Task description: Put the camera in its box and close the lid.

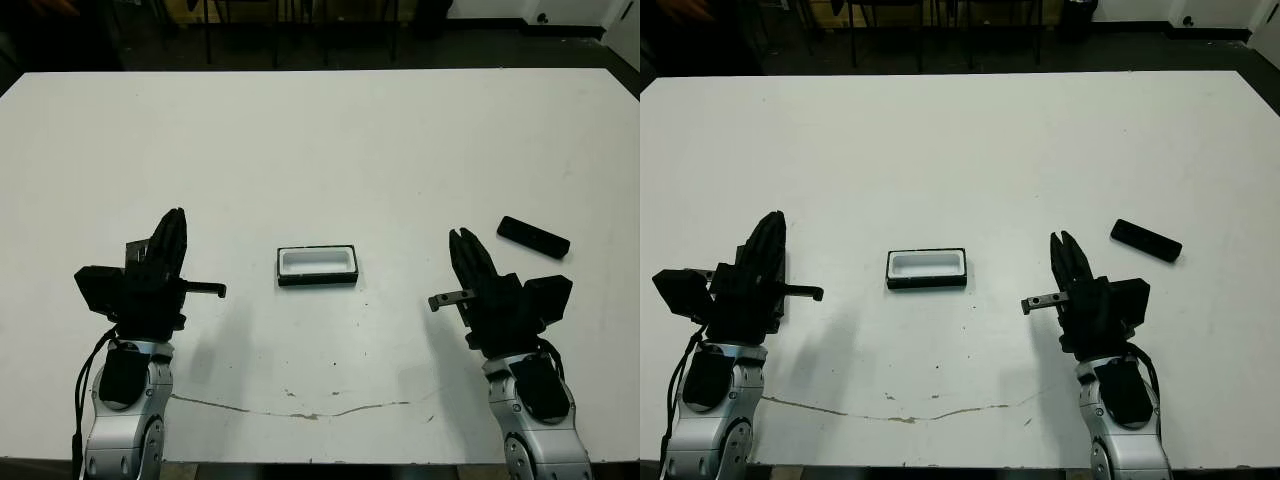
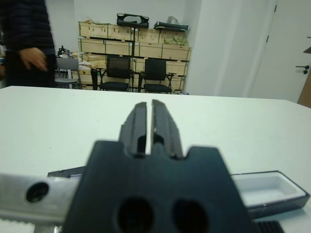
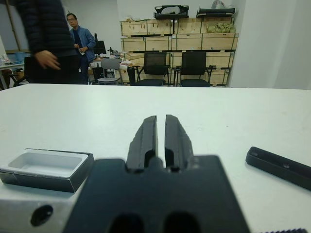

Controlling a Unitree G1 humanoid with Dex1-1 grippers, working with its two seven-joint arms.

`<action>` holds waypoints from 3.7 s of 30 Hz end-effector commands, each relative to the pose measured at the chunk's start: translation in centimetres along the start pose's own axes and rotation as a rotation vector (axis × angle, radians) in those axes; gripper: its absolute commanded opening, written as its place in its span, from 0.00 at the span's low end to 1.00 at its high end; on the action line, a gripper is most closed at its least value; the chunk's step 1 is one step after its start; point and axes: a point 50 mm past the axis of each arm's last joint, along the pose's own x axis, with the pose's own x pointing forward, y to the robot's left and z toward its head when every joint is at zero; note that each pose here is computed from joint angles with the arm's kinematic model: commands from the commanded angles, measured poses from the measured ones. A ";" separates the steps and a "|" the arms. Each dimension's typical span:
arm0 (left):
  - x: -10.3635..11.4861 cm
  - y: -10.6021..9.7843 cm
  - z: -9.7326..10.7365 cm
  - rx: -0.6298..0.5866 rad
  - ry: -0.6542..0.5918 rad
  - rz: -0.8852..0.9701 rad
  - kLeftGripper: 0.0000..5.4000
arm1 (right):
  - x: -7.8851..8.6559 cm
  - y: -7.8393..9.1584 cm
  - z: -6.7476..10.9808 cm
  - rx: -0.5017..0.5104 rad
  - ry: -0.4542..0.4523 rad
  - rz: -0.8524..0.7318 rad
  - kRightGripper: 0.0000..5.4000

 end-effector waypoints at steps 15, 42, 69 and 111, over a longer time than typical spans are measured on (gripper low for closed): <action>-0.2 0.2 -0.4 -0.003 0.028 0.004 0.00 | 0.4 -2.8 2.1 -0.045 0.019 0.049 0.00; -0.6 0.3 -0.5 0.030 0.034 0.016 0.00 | 5.8 -21.2 9.8 -0.322 0.584 0.580 0.63; -0.3 0.8 -0.6 0.045 0.040 -0.004 0.00 | 5.7 -20.2 2.5 -0.063 0.687 0.674 1.00; -0.4 1.1 -0.8 0.073 0.042 -0.029 0.00 | 3.4 -20.3 -3.8 0.027 0.857 0.305 0.94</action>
